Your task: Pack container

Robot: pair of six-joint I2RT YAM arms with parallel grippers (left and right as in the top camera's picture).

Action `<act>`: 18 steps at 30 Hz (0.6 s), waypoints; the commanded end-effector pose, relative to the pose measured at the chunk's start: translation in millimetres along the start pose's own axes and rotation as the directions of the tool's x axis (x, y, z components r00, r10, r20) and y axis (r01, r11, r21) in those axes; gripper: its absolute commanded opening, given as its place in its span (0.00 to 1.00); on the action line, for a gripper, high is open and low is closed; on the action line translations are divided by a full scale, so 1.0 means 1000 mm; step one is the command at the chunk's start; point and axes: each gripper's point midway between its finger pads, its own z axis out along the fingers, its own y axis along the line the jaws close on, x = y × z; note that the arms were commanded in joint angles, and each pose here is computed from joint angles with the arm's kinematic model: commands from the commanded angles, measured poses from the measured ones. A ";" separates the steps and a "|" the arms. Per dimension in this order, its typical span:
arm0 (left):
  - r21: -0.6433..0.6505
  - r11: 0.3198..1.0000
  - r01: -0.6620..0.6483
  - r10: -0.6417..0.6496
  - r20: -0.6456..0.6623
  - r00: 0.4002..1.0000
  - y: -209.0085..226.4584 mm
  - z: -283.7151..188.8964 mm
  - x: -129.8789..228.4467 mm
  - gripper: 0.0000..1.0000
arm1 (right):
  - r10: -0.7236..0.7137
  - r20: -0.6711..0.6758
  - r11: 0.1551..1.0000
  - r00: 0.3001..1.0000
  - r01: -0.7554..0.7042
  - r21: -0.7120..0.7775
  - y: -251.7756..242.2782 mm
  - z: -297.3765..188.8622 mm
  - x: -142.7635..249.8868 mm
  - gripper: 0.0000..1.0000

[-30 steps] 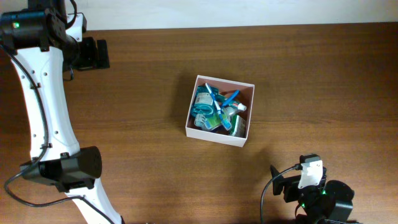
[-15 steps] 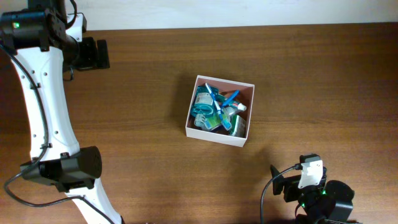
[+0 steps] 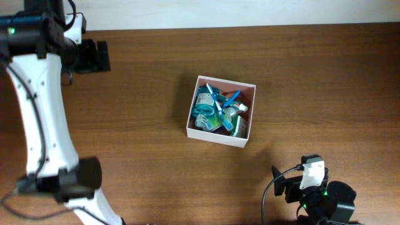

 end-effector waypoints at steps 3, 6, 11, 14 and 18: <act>-0.040 0.998 -0.053 0.054 0.045 0.997 -0.006 -0.055 0.052 0.99 | 0.006 0.014 1.000 1.000 -0.006 -0.005 0.001 0.000 -0.002 0.99; -0.186 0.982 -0.042 0.077 0.185 0.980 0.019 -0.070 0.055 0.99 | 0.006 0.014 1.000 1.000 -0.006 -0.005 0.001 0.000 -0.002 0.99; -0.181 0.982 0.045 0.068 0.574 0.816 0.022 -0.100 0.050 0.99 | 0.006 0.014 1.000 1.000 -0.006 -0.005 0.001 0.000 -0.002 0.99; -0.162 0.984 0.074 0.063 0.703 0.709 0.022 -0.100 0.068 0.99 | 0.006 0.014 1.000 1.000 -0.006 -0.005 0.001 0.000 -0.002 0.99; -0.147 0.985 0.086 0.059 0.770 0.635 0.023 -0.070 0.110 0.99 | 0.006 0.014 1.000 1.000 -0.006 -0.005 0.001 0.000 -0.002 0.99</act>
